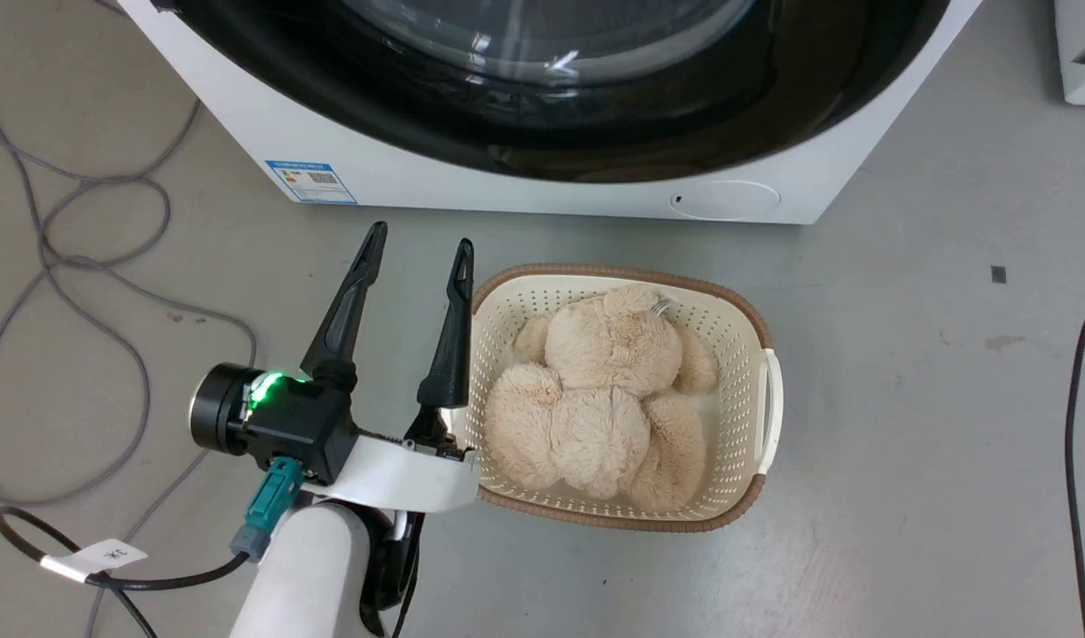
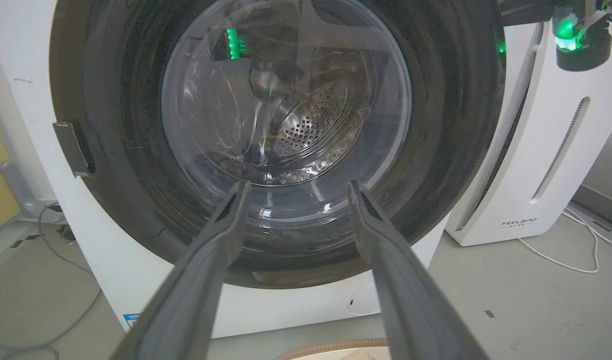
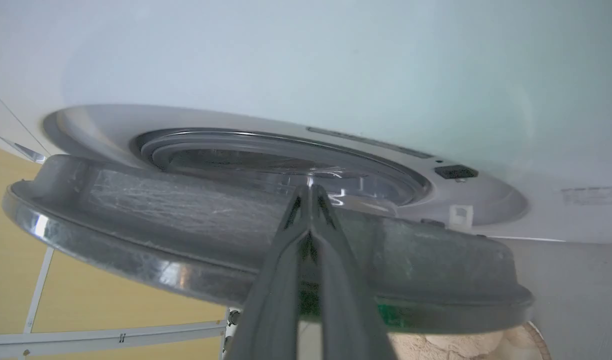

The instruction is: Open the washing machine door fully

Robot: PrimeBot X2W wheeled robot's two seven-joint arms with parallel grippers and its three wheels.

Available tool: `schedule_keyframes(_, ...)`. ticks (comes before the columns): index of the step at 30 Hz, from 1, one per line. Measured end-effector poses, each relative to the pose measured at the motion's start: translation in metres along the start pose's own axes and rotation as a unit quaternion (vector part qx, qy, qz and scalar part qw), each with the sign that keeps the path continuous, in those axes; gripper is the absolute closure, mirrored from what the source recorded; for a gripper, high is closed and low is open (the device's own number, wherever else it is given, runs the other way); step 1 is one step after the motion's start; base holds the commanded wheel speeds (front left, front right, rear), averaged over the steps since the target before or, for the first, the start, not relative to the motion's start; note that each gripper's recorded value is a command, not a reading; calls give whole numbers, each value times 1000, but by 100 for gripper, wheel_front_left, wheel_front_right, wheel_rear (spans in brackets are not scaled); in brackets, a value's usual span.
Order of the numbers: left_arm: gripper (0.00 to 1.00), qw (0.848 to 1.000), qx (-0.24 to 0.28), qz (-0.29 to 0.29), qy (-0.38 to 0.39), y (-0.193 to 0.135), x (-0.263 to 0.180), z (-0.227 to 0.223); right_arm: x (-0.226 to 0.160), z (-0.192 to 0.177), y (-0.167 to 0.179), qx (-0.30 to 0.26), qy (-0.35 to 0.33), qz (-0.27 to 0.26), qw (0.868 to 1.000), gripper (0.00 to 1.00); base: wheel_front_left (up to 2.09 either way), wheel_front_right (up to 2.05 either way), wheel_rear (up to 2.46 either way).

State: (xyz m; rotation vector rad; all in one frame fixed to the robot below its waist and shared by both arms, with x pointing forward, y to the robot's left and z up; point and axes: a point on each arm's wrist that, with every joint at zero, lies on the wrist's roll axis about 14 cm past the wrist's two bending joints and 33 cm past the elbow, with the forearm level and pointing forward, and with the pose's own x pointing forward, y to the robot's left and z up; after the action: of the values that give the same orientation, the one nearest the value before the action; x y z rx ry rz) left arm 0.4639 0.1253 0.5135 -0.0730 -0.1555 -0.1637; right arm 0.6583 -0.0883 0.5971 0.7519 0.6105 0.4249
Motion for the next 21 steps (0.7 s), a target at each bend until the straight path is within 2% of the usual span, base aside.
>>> schedule_keyframes(15, 0, 1000, 3, -2, -9, -3, -4, 12, -8, -41, 5, -6, 79, -4, 997, 100, 0, 0, 0)
schedule_keyframes(21, 0, 1000, 8, 0, -10, -3, -18, 21, -22, -72, 14, -16, 106, 7, 994, 100, 0, 0, 0)
